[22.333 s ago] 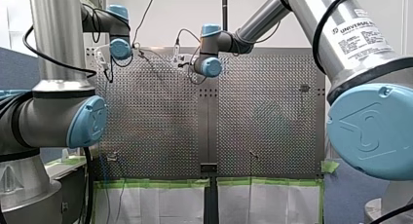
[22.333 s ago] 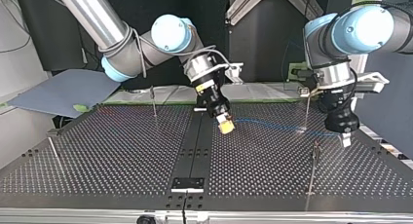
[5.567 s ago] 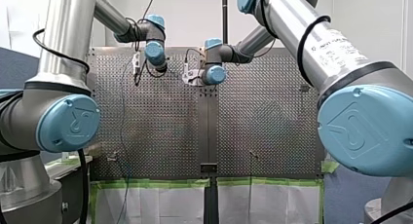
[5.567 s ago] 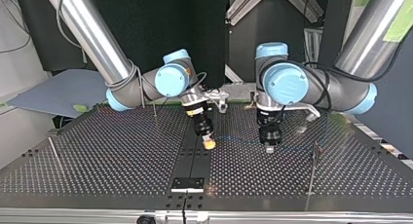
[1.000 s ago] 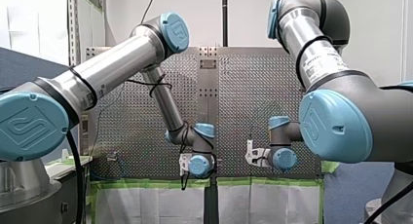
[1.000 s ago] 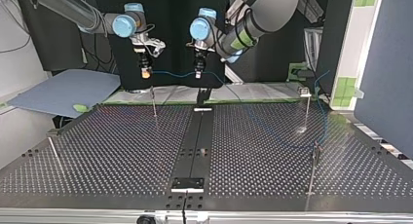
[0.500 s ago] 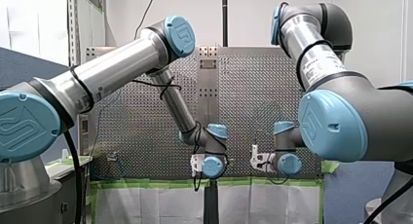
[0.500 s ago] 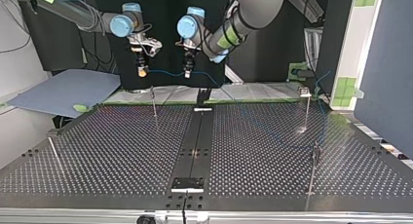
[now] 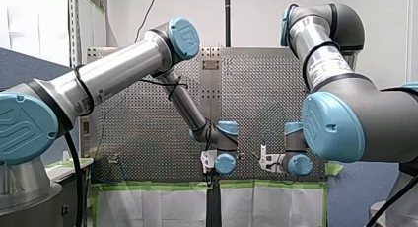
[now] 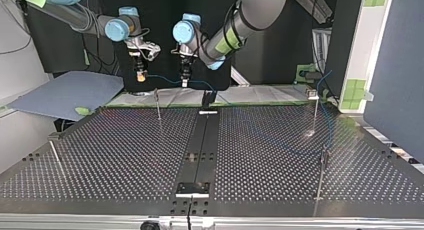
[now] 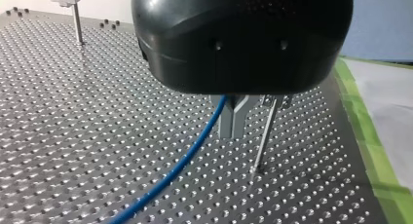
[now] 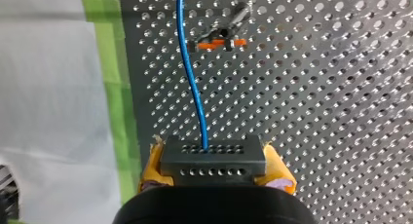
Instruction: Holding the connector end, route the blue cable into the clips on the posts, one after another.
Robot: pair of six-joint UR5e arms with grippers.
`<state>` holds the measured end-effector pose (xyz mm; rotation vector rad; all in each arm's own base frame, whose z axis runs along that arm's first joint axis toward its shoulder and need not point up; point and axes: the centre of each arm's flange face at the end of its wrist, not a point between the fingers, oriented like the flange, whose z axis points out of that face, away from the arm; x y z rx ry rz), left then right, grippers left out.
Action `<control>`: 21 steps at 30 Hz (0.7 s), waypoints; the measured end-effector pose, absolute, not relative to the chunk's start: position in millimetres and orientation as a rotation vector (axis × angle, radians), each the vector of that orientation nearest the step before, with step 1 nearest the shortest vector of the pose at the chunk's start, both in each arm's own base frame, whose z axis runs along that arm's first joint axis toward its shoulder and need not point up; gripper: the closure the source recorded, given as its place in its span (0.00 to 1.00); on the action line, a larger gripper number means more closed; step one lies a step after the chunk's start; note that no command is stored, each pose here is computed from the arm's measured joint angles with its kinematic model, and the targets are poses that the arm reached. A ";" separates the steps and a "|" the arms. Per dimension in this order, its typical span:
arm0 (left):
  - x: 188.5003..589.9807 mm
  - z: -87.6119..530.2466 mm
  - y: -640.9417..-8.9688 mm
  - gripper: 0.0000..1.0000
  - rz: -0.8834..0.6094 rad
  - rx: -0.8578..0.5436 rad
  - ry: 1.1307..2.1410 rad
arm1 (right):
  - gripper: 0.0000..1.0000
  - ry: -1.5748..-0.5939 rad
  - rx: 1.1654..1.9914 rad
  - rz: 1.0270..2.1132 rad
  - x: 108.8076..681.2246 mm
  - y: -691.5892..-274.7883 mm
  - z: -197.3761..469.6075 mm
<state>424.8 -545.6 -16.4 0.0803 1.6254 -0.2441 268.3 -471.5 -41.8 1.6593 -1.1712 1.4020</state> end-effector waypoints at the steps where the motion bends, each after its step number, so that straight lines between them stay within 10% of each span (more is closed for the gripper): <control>1: 424.5 -19.8 -548.3 1.00 -0.247 0.083 1.628 | 1.00 -1.163 1.661 1.408 268.7 -473.9 -41.1; 21: 432.7 -40.9 -588.1 1.00 -0.278 0.116 1.635 | 1.00 -1.111 1.733 1.459 257.0 -503.8 -57.8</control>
